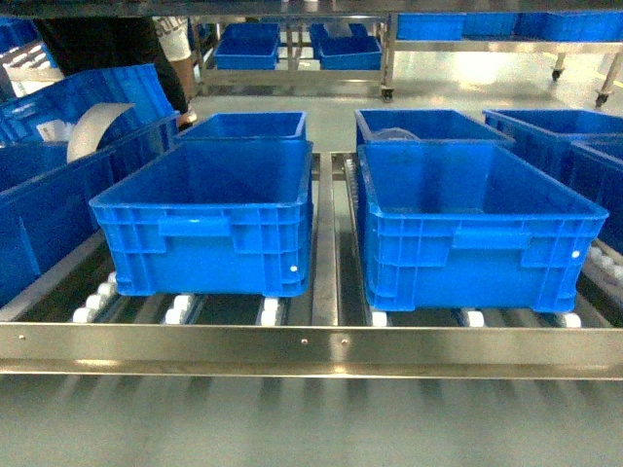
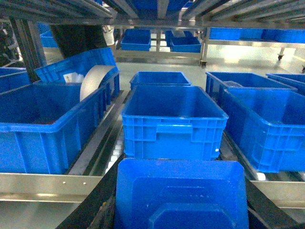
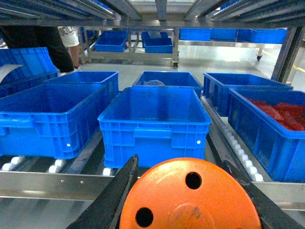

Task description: Sort blue parts and orange caps into right shelf containers

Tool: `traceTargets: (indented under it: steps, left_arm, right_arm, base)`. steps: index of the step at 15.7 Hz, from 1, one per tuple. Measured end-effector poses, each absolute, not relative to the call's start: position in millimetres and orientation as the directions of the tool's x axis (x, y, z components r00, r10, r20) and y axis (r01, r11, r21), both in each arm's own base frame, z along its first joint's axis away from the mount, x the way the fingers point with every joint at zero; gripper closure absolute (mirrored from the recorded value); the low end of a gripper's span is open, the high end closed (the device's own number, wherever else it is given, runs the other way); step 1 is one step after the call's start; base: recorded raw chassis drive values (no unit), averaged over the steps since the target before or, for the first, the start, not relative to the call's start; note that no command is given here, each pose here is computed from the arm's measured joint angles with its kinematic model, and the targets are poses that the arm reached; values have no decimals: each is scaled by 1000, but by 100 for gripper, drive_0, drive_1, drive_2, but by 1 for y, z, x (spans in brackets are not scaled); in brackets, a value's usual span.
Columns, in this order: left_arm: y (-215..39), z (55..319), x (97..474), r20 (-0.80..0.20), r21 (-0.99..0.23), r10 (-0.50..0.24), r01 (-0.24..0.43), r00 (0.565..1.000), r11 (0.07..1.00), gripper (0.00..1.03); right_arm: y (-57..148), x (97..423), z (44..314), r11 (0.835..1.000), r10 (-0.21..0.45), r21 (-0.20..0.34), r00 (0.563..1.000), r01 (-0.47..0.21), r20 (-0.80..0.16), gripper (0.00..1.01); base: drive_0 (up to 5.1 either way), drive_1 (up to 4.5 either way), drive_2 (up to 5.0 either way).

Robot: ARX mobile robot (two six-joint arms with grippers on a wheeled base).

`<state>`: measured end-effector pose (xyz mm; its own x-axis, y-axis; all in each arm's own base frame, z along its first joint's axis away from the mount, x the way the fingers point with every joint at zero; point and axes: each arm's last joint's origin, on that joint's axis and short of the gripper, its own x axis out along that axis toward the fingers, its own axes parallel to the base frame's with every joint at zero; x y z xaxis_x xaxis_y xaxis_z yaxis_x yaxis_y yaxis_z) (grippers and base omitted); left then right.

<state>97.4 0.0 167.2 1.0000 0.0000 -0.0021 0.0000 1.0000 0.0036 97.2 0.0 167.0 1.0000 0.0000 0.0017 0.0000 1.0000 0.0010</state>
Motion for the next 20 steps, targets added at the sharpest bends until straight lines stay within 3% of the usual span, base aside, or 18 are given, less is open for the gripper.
traceTargets:
  steps: [17,20]
  left_arm:
    - [0,167,97,-2,3,0,0,1000,1000,60]
    - [0,167,97,-2,3,0,0,1000,1000,60]
  right_arm:
    - [0,97,167,1000,0,0,1000,0,2,56]
    - [0,97,167,1000,0,0,1000,0,2,56]
  base:
    - [0,0,0]
    - [3,429,-424]
